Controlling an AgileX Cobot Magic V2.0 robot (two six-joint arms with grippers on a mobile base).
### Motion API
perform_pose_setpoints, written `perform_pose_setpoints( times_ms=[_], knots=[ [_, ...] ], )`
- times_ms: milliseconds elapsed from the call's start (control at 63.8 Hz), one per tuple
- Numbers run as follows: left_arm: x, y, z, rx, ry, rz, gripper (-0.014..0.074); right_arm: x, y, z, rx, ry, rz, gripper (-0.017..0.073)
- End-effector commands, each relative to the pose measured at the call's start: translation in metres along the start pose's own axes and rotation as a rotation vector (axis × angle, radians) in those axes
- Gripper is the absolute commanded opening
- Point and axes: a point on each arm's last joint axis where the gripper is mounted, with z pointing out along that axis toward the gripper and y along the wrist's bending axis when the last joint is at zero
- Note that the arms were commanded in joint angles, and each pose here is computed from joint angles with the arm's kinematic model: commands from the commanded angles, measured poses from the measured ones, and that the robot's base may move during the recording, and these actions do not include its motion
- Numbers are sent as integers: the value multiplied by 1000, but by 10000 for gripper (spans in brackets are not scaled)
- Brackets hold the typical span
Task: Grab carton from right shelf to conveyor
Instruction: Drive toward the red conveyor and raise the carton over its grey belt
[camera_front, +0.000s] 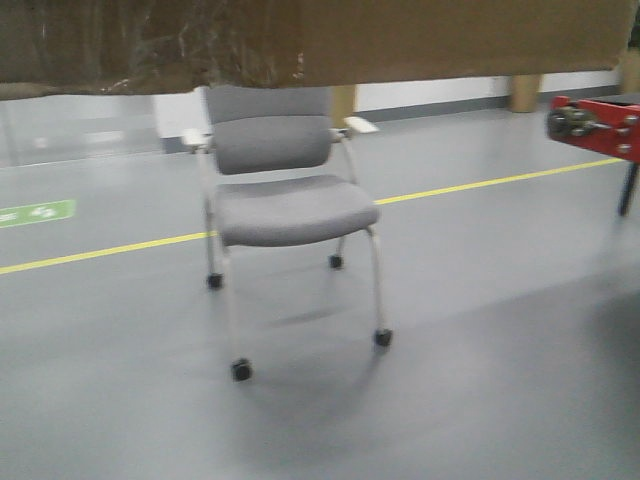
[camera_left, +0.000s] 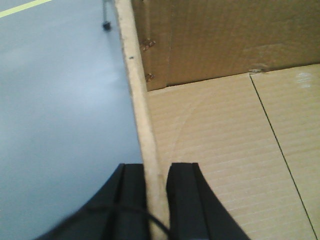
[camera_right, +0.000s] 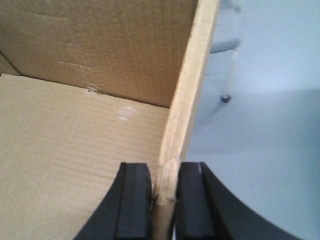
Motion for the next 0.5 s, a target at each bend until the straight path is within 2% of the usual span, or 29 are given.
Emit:
perform_pose_setpoints(
  times_ms=[0,486],
  knots=[
    [-3,-5,-7,58,-46,-5,-17,-5,3,-6,-30,-65,-11,-67],
    [-3,-5,-7,56,-46,-4,-17,-5,4,-6,-31,-65,-10,-67]
  ],
)
